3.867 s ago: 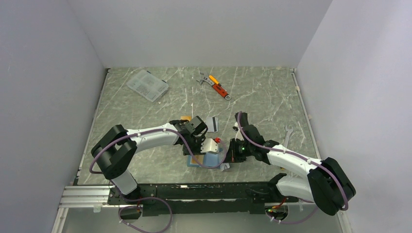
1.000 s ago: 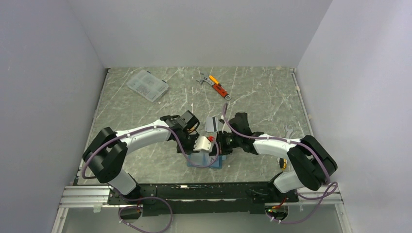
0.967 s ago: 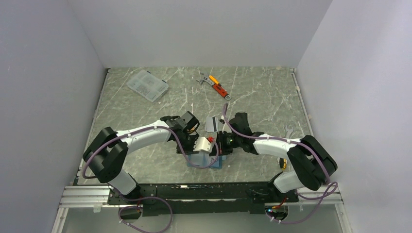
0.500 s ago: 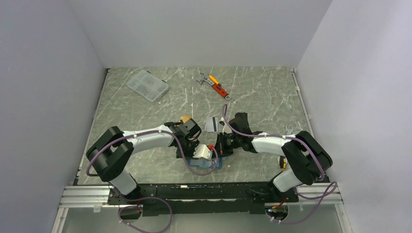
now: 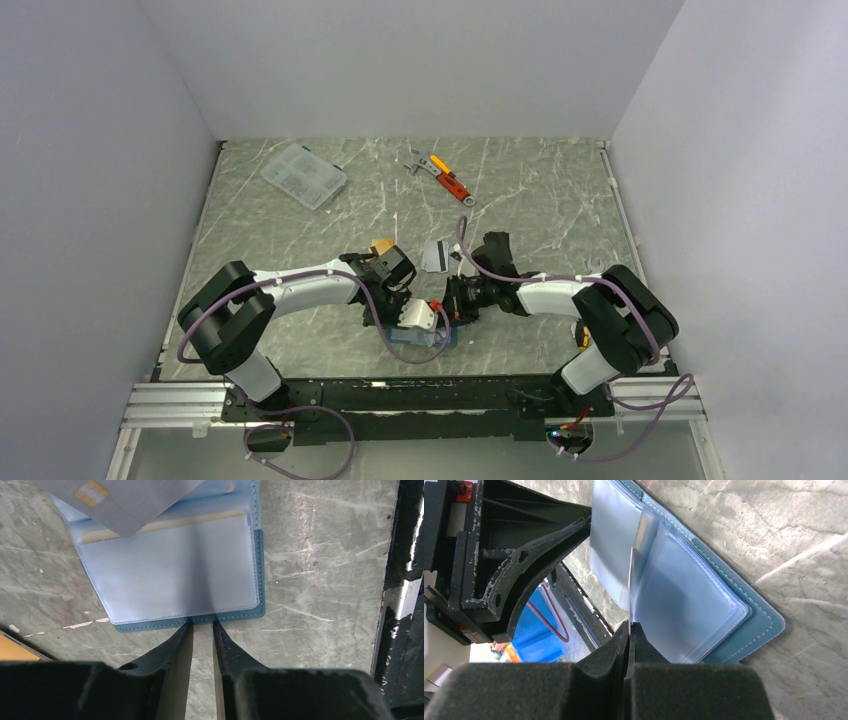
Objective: Put the credit cards into the card holder
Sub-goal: Insert the credit card into the card holder.
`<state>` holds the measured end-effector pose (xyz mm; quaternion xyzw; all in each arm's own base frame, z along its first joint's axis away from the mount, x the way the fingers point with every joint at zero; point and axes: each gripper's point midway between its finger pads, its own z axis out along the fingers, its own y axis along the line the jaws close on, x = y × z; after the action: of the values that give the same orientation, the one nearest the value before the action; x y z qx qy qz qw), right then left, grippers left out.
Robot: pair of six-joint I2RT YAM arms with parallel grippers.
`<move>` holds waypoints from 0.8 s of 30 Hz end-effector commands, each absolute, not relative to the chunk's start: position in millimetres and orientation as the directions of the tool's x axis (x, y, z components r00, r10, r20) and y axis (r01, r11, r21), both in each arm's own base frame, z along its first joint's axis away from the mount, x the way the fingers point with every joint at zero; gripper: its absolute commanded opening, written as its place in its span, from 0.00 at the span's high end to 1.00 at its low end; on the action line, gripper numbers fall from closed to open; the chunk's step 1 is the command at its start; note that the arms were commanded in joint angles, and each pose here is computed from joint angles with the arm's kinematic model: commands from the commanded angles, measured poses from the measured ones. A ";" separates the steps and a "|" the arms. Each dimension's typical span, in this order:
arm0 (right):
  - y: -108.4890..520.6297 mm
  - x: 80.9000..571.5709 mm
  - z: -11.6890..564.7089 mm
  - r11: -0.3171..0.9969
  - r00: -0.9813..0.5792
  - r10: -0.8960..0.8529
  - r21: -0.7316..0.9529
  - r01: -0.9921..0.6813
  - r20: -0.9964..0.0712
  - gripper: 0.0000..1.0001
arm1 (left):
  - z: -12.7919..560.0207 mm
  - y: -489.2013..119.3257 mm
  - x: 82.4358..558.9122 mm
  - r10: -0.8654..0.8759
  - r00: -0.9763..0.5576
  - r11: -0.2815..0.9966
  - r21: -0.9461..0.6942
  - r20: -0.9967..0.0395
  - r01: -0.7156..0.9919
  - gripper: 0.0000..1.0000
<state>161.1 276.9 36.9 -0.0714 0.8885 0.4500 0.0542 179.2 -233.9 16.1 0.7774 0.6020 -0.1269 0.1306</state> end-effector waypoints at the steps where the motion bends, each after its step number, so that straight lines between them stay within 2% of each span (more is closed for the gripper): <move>1: 281.0 166.4 41.8 0.541 -0.982 -0.074 0.820 -0.188 -0.176 1.00 | 7.4 -235.0 173.5 0.899 0.255 -0.258 0.039 -0.356 0.965 0.74; 24: 289.3 188.0 30.6 0.540 -0.989 0.025 0.834 -0.112 -0.149 1.00 | 4.4 -233.4 162.9 0.895 0.269 -0.287 0.001 -0.357 0.958 0.79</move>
<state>177.2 285.0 29.9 -0.0332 0.8780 0.4750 0.0478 178.3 -234.2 15.9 0.7795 0.5997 -0.1260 0.1299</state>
